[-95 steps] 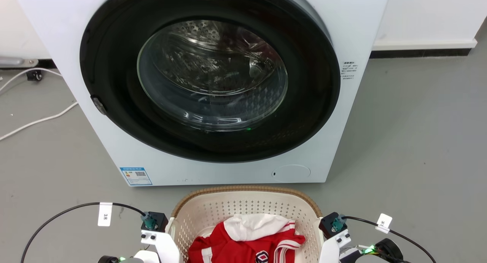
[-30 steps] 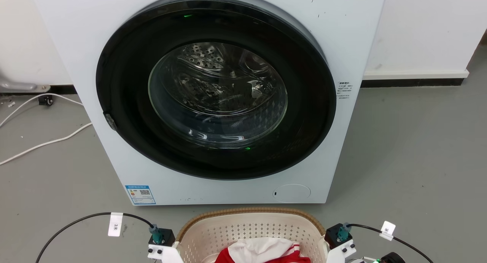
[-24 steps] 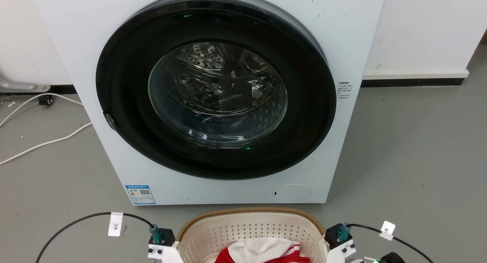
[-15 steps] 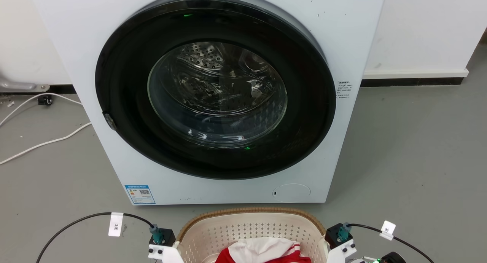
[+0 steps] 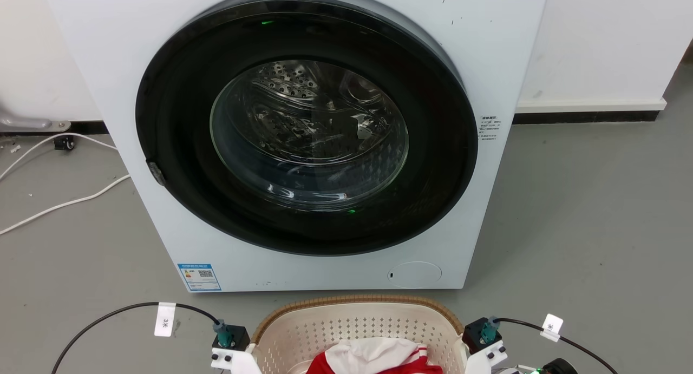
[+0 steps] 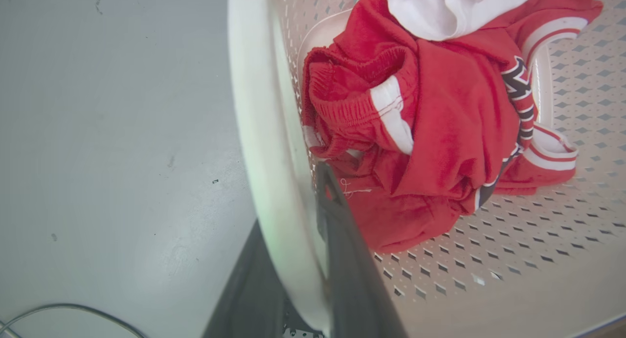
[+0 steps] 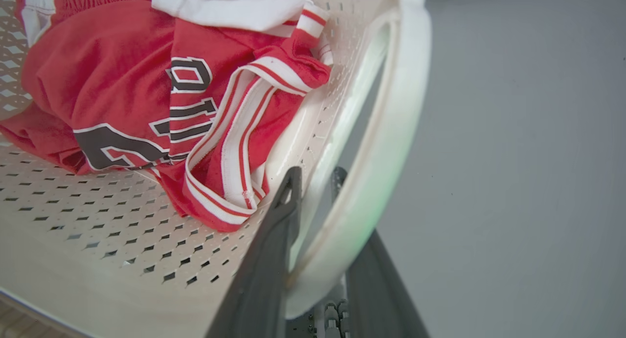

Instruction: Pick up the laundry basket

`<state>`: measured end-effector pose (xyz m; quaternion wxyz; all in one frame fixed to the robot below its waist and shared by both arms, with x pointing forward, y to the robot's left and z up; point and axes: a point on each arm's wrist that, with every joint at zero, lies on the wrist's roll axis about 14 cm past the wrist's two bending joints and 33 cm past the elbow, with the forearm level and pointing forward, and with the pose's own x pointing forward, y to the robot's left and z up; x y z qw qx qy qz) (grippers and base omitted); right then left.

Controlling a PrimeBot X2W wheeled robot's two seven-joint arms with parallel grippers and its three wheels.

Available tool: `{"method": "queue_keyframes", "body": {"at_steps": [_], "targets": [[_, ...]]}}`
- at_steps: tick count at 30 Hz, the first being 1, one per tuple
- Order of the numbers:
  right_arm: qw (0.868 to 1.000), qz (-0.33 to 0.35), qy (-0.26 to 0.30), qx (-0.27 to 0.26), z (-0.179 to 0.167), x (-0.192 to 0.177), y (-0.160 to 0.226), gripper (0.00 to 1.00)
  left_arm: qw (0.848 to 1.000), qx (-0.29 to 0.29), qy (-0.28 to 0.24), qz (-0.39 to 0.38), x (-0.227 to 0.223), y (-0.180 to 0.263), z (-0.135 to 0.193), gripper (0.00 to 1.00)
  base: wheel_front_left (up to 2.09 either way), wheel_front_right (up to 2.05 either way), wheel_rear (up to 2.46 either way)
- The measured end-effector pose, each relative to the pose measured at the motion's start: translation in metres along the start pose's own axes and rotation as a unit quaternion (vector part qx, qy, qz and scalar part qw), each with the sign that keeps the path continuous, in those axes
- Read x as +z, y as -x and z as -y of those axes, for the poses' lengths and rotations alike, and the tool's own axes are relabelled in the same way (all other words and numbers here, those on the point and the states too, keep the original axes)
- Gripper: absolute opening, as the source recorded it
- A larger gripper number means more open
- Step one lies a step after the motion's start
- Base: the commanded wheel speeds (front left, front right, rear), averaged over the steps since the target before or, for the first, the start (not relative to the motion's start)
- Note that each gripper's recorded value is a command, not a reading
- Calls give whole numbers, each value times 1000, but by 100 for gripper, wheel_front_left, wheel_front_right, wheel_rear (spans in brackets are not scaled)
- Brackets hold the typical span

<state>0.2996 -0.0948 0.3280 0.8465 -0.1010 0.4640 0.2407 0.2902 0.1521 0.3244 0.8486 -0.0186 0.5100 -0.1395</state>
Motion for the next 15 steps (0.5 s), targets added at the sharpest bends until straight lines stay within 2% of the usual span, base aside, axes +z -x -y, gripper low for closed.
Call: {"method": "queue_keyframes", "body": {"at_steps": [15], "targets": [[1000,0,3,0,0,0,0,0,1000,-1,4,2,-1,0,0,0,0,0,0]]}}
